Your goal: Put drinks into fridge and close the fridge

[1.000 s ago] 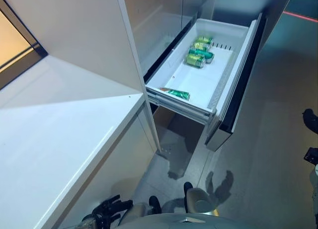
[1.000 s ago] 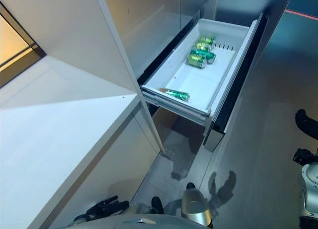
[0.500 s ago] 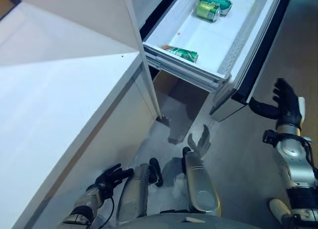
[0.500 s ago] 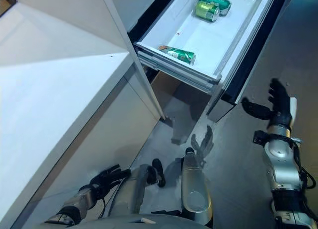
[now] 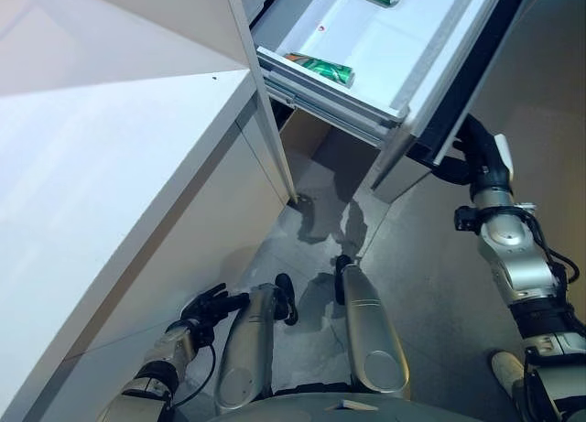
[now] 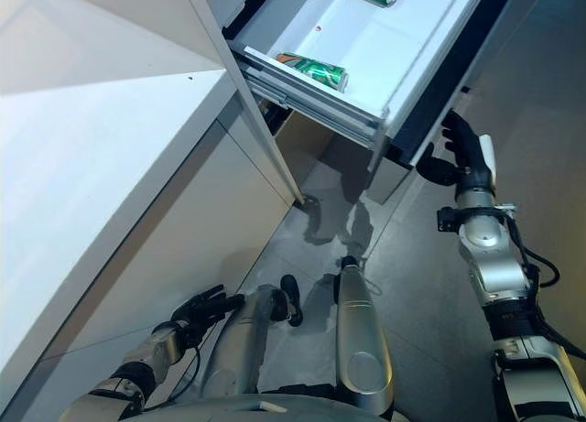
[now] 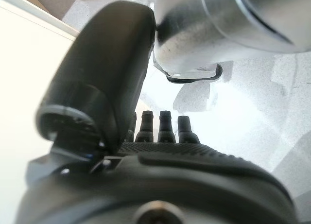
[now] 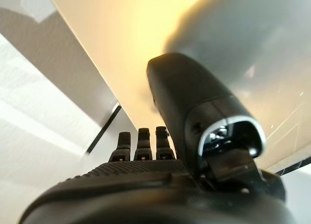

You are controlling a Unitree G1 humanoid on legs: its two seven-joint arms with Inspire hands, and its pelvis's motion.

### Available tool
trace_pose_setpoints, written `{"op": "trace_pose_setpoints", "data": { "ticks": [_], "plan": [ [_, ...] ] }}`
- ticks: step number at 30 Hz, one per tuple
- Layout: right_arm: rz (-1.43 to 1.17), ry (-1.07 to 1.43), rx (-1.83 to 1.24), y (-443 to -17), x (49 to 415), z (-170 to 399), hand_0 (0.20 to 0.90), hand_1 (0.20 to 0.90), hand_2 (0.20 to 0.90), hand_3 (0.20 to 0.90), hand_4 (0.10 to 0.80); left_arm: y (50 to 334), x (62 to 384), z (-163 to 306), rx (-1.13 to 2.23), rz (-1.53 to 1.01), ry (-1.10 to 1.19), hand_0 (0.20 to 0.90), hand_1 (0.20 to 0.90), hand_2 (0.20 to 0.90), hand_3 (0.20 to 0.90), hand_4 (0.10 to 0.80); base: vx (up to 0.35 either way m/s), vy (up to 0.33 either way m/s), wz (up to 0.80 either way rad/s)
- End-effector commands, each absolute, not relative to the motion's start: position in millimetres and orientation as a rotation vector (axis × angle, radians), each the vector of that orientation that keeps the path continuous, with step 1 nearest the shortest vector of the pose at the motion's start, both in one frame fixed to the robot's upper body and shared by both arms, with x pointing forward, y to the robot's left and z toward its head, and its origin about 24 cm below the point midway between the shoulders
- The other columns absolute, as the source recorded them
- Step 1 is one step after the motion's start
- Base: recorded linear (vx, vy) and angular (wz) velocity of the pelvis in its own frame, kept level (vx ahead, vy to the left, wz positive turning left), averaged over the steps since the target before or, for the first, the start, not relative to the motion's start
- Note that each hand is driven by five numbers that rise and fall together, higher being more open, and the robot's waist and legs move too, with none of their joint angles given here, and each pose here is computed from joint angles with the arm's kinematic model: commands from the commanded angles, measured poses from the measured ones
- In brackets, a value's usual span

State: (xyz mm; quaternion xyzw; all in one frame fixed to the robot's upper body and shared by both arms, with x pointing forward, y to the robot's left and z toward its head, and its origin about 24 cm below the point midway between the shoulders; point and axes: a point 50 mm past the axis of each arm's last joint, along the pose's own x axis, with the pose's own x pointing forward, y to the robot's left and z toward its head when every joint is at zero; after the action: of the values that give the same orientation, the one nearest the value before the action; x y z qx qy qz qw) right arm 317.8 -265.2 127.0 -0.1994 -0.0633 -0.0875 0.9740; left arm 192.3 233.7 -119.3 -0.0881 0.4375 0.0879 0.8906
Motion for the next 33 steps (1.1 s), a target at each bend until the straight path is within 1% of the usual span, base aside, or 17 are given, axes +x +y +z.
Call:
{"op": "trace_pose_setpoints", "data": {
  "ticks": [1,7,11,12,15,19,23,28,32,33],
  "plan": [
    [0.147,-0.655,-0.411,-184.5,334.2,236.1,0.9,0.9,0.9,0.9,0.8,238.2,149.7,-138.6,-0.08,0.161,1.086,0.9,0.9,0.9,0.9,0.8,0.111,-0.037,0.12],
    [0.305,-0.664,-0.398,-138.8,346.2,250.8,0.9,0.9,0.9,0.9,0.8,236.3,152.2,-138.7,-0.053,0.154,1.1,0.9,0.9,0.9,0.9,0.8,0.055,-0.018,0.19],
    [0.413,-0.67,-0.367,-104.7,352.1,262.5,0.9,0.9,0.9,0.9,0.8,238.7,164.8,-133.1,-0.019,0.163,1.058,0.9,0.9,0.9,0.9,0.8,-0.03,0.009,0.14],
    [0.413,-0.67,-0.367,-104.6,352.1,262.5,0.9,0.9,0.9,0.9,0.8,238.7,164.8,-133.0,-0.019,0.163,1.057,0.9,0.9,0.9,0.9,0.8,-0.008,0.006,0.21],
    [0.457,-0.634,-0.264,-81.1,356.5,267.3,0.9,0.9,0.9,0.9,0.8,241.2,173.6,-128.3,0.049,0.161,1.032,0.9,0.9,0.9,0.9,0.8,0.031,0.001,0.3],
    [0.41,-0.647,-0.253,-74.2,358.0,268.1,0.9,0.9,0.9,0.9,0.8,242.7,174.6,-127.2,0.067,0.152,1.037,0.9,0.9,0.9,0.9,0.8,0.001,0.017,0.23],
    [0.332,-0.668,-0.175,-85.7,358.5,266.7,0.9,0.9,0.9,0.9,0.8,243.9,159.9,-133.9,0.028,0.167,1.084,0.9,0.9,0.9,0.9,0.8,-0.004,0.047,0.1],
    [0.226,-0.552,-0.115,-127.0,353.5,222.5,0.9,0.9,0.9,0.9,0.8,249.4,134.6,-141.9,-0.003,0.202,1.118,0.9,0.9,0.9,0.9,0.8,0.027,0.046,0.11],
    [0.092,-0.312,-0.085,-186.5,327.2,135.0,0.9,0.9,0.9,0.9,0.8,244.6,107.7,-150.5,-0.094,0.246,1.163,0.9,0.9,0.9,0.9,0.8,0.028,0.063,0.04],
    [0.069,-0.226,-0.069,-201.5,314.0,106.3,0.9,0.9,0.9,0.9,0.8,242.1,99.8,-153.0,-0.12,0.258,1.181,0.9,0.9,0.9,0.9,0.8,-0.009,0.046,-0.18]
  ]
}}
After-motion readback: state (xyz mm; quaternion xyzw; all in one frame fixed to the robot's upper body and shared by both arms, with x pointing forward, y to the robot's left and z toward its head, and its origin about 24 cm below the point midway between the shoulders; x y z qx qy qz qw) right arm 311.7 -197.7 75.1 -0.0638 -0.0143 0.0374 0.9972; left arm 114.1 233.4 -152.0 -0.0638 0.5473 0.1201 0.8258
